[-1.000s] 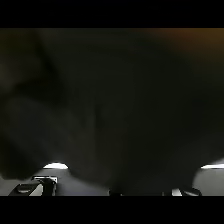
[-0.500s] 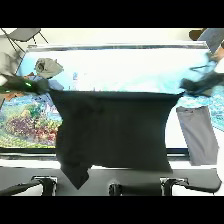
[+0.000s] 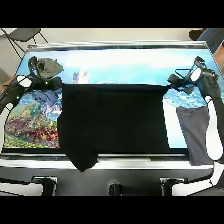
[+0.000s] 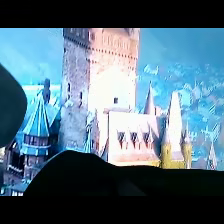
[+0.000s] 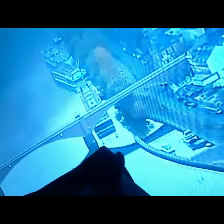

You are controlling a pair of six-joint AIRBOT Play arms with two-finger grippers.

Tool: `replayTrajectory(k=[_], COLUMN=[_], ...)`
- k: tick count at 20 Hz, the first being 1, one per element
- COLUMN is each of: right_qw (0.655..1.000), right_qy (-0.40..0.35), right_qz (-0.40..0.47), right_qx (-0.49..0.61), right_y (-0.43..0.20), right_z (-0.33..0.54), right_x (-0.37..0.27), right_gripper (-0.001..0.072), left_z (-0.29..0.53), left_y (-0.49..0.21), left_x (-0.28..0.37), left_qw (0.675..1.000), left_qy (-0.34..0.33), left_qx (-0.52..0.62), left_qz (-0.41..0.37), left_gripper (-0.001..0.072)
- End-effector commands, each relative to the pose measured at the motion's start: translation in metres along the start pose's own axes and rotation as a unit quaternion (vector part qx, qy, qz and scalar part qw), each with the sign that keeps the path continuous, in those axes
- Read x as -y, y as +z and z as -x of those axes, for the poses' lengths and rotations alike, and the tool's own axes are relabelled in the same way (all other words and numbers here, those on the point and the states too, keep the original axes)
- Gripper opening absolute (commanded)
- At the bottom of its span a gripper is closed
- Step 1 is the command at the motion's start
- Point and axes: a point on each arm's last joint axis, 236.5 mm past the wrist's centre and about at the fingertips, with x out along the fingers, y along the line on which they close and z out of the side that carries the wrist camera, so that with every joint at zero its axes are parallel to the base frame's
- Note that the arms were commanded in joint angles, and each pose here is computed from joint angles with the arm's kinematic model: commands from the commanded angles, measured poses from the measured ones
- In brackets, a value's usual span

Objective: Fold the shirts.

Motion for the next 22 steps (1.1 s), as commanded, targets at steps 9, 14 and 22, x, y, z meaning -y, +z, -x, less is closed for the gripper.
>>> replayTrajectory(k=[9, 14, 22], right_qw=[0.933, 0.921, 0.941], right_qy=[-0.100, -0.098, -0.085], right_qz=[0.098, 0.085, 0.063], right_qx=[-0.331, -0.367, -0.322], right_y=[-0.159, -0.198, -0.146], right_z=[0.033, 0.021, 0.074], right_x=[0.071, 0.081, 0.095], right_gripper=[0.0049, 0.0050, 0.0438], left_z=[0.036, 0.043, 0.084], left_y=[-0.155, -0.199, -0.184], left_x=[-0.032, -0.040, -0.048], left_qw=[0.944, 0.922, 0.920], left_qy=[0.029, 0.030, 0.021], left_qx=[-0.325, -0.386, -0.392], left_qz=[-0.048, -0.030, 0.001], left_gripper=[0.0034, 0.0034, 0.0466])
